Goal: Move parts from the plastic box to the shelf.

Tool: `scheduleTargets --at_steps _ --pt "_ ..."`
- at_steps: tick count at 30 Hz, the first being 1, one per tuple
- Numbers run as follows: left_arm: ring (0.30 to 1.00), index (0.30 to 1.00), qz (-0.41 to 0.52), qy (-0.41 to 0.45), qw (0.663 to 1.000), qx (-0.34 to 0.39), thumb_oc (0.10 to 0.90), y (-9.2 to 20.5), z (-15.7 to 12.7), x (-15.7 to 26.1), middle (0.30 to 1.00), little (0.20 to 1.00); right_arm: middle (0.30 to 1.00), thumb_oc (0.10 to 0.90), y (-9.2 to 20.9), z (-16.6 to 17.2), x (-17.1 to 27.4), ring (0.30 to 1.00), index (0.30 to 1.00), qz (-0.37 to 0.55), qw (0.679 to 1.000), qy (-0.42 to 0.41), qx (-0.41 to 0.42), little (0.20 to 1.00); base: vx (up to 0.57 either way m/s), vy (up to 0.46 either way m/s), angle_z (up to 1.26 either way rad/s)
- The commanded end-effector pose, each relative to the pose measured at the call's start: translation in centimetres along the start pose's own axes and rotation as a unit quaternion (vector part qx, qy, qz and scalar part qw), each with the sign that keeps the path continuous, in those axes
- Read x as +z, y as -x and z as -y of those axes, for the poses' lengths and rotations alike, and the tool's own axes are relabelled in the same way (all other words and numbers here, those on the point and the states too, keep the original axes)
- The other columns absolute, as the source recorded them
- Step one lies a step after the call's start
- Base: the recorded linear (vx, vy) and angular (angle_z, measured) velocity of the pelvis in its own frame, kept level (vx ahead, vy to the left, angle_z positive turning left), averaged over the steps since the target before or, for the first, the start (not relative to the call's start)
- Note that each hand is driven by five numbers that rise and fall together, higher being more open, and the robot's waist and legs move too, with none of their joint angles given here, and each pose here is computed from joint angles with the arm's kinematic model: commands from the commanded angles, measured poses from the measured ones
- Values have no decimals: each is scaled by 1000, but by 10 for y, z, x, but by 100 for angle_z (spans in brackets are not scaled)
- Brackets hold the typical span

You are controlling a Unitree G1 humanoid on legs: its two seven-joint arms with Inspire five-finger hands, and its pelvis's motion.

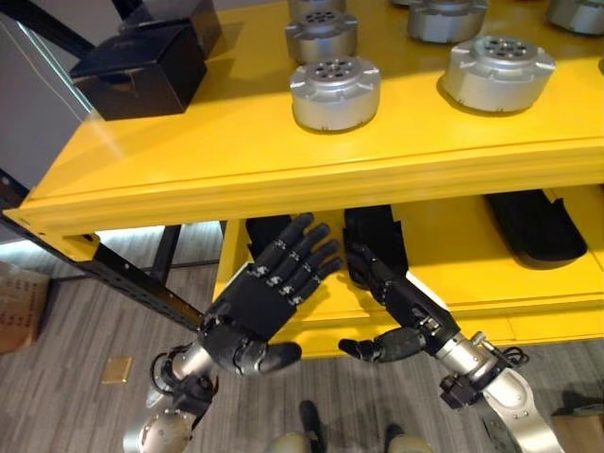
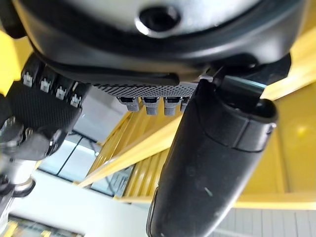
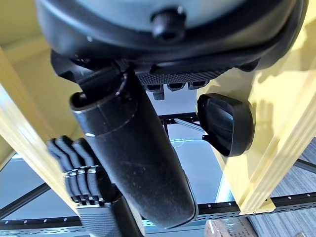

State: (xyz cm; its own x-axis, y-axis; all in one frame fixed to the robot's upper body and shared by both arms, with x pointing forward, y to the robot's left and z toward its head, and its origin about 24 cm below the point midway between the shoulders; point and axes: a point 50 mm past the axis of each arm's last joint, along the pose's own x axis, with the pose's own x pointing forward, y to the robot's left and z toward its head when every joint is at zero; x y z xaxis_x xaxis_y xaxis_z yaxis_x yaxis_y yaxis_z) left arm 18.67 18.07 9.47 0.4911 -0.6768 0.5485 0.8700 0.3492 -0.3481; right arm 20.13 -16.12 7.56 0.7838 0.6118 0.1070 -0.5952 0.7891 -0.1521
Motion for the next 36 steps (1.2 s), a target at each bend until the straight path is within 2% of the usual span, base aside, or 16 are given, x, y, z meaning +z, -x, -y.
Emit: scheduleTargets --at_steps 1,7,11,14,17,21,23,24,26,28,31,36 --pt "1000 1000 71 -93 991 -65 900 -24 5 38 1000 1000 1000 900 -15 -2 57 1000 1000 158 984 51 60 1000 17 204 -56" --pt "1000 1000 76 -99 990 -60 900 -25 4 40 1000 1000 1000 900 -16 -2 60 1000 1000 164 982 57 75 1000 6 339 -25" --pt "1000 1000 64 -107 990 -60 900 -23 4 41 1000 1000 1000 900 -13 3 61 1000 1000 166 983 65 47 1000 -6 424 11" --pt "1000 1000 50 -124 990 -40 900 -19 2 43 1000 1000 1000 900 -14 7 65 1000 1000 188 979 84 0 1000 -2 351 26" --pt "1000 1000 14 -176 984 -3 900 -15 -1 46 1000 1000 1000 900 -17 9 71 1000 1000 206 972 104 -44 1000 -23 334 34" --pt "1000 1000 11 -171 985 -25 900 -10 2 49 1000 1000 1000 900 -18 18 75 1000 1000 213 962 118 -125 1000 -46 251 10" --pt "1000 1000 3 -173 985 -28 900 -9 4 50 1000 1000 1000 900 -17 23 75 1000 1000 214 946 143 -198 1000 -59 177 6" --pt "1000 1000 2 -171 985 -28 900 -9 4 50 1000 1000 1000 900 -17 24 75 1000 1000 215 943 144 -208 1000 -74 118 8" --pt "1000 1000 1 -157 987 -36 900 -12 8 47 1000 1000 1000 900 -18 29 75 1000 1000 218 916 177 -285 1000 -128 99 0" --pt "1000 1000 0 -145 988 -54 900 -20 10 45 1000 1000 1000 900 -12 33 78 1000 1000 224 895 205 -327 1000 -119 -17 -19" --pt "1000 1000 4 -144 987 -65 900 -28 10 47 1000 1000 1000 900 -9 34 80 1000 1000 224 885 232 -336 1000 -60 -100 35" --pt "1000 1000 18 -140 989 -53 900 -33 10 46 1000 1000 1000 900 -18 39 81 1000 1000 210 898 229 -310 1000 16 -65 0"
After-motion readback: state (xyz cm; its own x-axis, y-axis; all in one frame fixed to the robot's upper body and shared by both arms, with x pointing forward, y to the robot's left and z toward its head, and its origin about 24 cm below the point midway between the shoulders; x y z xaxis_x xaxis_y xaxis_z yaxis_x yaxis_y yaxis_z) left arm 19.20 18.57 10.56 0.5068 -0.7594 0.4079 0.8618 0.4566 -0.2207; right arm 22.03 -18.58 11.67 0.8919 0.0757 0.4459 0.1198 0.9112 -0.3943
